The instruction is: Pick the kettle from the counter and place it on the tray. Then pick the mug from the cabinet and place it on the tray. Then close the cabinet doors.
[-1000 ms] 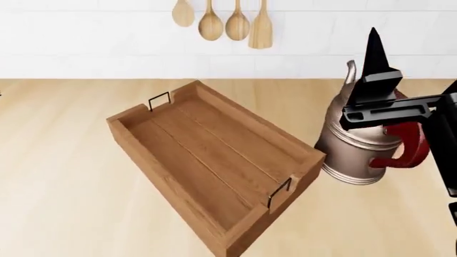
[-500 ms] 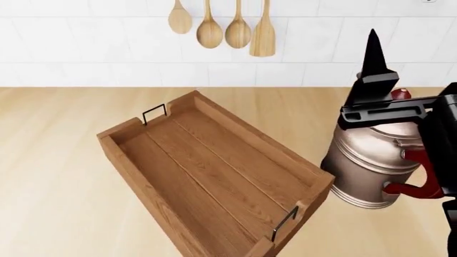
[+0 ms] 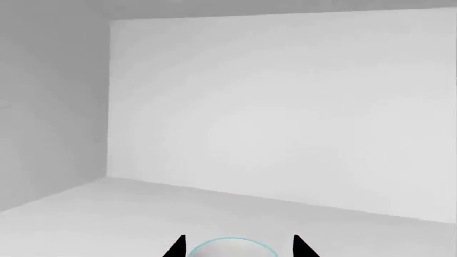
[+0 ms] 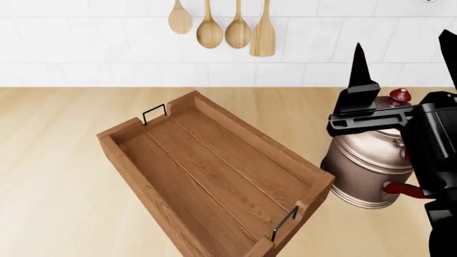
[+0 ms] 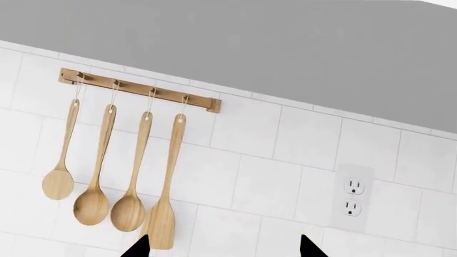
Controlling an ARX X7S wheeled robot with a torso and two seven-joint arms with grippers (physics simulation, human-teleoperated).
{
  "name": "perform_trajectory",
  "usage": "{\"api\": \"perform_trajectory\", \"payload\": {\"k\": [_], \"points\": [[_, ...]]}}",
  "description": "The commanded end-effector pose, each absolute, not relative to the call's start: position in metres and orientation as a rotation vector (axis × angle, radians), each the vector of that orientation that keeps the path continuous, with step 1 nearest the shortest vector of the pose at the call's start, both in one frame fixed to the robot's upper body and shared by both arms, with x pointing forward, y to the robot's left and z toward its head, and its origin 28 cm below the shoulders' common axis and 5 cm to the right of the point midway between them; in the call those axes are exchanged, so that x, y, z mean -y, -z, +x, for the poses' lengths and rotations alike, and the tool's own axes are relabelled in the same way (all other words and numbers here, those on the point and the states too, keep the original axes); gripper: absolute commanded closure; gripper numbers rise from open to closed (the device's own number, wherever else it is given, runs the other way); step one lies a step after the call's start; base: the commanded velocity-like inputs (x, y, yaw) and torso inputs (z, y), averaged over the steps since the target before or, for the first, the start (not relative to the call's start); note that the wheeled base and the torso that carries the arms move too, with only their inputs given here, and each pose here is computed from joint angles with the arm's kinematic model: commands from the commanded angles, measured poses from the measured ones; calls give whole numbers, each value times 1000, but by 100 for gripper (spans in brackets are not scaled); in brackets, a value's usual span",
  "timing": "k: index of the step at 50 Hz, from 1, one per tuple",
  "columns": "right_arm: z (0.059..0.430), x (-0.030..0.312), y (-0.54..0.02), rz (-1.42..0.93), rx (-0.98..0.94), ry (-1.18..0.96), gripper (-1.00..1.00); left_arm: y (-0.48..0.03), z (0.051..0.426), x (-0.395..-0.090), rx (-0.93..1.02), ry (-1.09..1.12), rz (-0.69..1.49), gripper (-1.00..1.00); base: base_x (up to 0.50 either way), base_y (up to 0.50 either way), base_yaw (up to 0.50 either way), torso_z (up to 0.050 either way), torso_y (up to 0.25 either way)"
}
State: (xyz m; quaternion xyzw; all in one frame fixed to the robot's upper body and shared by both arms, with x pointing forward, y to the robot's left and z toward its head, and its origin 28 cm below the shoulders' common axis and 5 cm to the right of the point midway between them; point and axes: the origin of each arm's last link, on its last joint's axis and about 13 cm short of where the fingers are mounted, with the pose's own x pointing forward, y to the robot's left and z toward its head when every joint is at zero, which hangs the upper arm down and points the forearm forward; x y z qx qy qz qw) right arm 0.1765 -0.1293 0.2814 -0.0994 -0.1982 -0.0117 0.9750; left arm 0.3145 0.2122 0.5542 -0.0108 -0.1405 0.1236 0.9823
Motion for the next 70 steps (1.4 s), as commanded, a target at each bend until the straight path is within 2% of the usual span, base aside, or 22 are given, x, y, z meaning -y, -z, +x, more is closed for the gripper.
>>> {"api": "perform_trajectory", "payload": {"k": [1,6,11,31,40,50,57,70], "points": [[177,129,-279,-197,400,23,-100,-500,356,-223,62,-279,-19,100,0,0,0,0,0],[177,129,-280,-193,406,18,-100,-536,340,-222,296,-280,-15,100,3,0,0,0,0],[175,127,-281,-191,406,12,-100,-567,317,-219,414,-263,-37,100,2,0,1,0,0],[160,126,-285,-186,422,13,-100,-598,258,-217,522,-154,-57,100,-373,0,0,0,0],[159,127,-284,-169,441,15,-100,-541,233,-214,516,51,-76,100,-32,0,0,0,0],[160,127,-283,-164,444,19,-100,-462,234,-195,407,225,-46,100,0,0,0,0,0],[162,130,-281,-154,439,29,-100,-388,262,-183,251,285,-36,100,0,0,0,0,0],[165,130,-280,-148,435,23,-100,-334,308,-188,93,207,4,100,0,0,0,0,0]]}}
